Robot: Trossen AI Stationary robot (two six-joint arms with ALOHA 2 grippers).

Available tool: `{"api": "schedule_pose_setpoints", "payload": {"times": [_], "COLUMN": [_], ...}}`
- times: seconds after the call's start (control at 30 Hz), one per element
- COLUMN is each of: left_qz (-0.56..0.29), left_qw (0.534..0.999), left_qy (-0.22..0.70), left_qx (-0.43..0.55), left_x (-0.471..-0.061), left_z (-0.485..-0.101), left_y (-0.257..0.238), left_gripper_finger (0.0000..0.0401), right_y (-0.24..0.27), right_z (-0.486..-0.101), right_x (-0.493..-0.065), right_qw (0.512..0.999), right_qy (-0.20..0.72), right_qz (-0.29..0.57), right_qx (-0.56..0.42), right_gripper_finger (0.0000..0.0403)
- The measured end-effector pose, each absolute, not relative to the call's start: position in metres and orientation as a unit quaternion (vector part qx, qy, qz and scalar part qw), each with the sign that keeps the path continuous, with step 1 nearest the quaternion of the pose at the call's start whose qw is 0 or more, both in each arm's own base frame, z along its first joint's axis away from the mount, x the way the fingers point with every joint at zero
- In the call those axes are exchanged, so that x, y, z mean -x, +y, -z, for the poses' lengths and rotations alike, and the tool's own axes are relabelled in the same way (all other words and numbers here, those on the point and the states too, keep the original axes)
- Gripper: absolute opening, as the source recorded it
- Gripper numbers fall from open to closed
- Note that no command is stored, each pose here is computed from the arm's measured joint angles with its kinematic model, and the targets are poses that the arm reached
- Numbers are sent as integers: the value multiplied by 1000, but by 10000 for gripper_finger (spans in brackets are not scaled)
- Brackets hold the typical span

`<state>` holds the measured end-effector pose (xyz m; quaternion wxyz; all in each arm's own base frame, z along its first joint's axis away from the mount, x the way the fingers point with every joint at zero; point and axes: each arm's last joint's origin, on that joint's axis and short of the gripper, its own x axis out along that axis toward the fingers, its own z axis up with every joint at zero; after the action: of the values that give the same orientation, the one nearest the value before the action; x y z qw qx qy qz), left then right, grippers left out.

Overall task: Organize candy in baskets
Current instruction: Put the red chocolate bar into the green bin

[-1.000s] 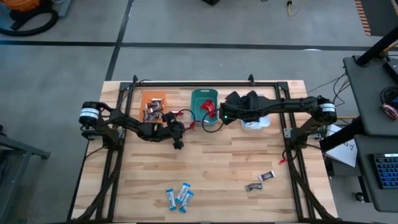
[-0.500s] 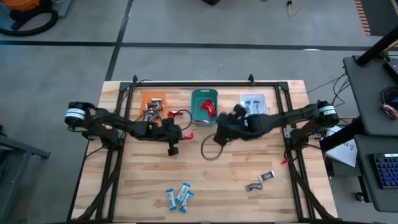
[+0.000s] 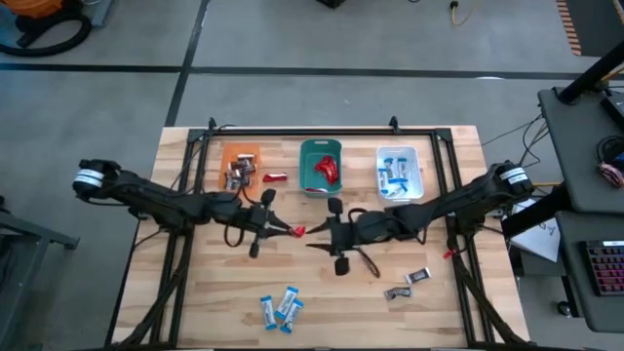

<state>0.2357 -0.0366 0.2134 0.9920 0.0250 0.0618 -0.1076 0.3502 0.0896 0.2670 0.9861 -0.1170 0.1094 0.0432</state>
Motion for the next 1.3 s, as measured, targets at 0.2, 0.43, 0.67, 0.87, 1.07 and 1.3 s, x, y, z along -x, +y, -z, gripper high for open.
{"api": "schedule_pose_setpoints", "payload": {"times": [0.2, 0.43, 0.67, 0.87, 1.07, 1.3], "left_qz": [110, 109, 109, 108, 108, 66], "left_qw": [994, 994, 994, 994, 994, 997], "left_qy": [21, 7, 13, 7, 5, 46], "left_qx": [-6, -7, -11, -11, -8, -9], "left_x": [-232, -244, -259, -267, -266, -262], "left_z": [-207, -208, -208, -213, -214, -216], "left_y": [-38, -40, -42, -43, -43, -38], "left_gripper_finger": [6, 6, 6, 6, 20, 66], "right_y": [88, 81, 77, 77, 77, 67], "right_z": [-270, -269, -264, -261, -261, -259], "right_x": [-346, -347, -348, -347, -347, -349], "right_qw": [989, 992, 994, 995, 994, 996], "right_qy": [-13, -18, 3, 11, 12, 24], "right_qz": [-32, -21, -30, -31, -30, -12], "right_qx": [143, 121, 101, 98, 100, 89], "right_gripper_finger": [125, 138, 172, 158, 50, 29]}}
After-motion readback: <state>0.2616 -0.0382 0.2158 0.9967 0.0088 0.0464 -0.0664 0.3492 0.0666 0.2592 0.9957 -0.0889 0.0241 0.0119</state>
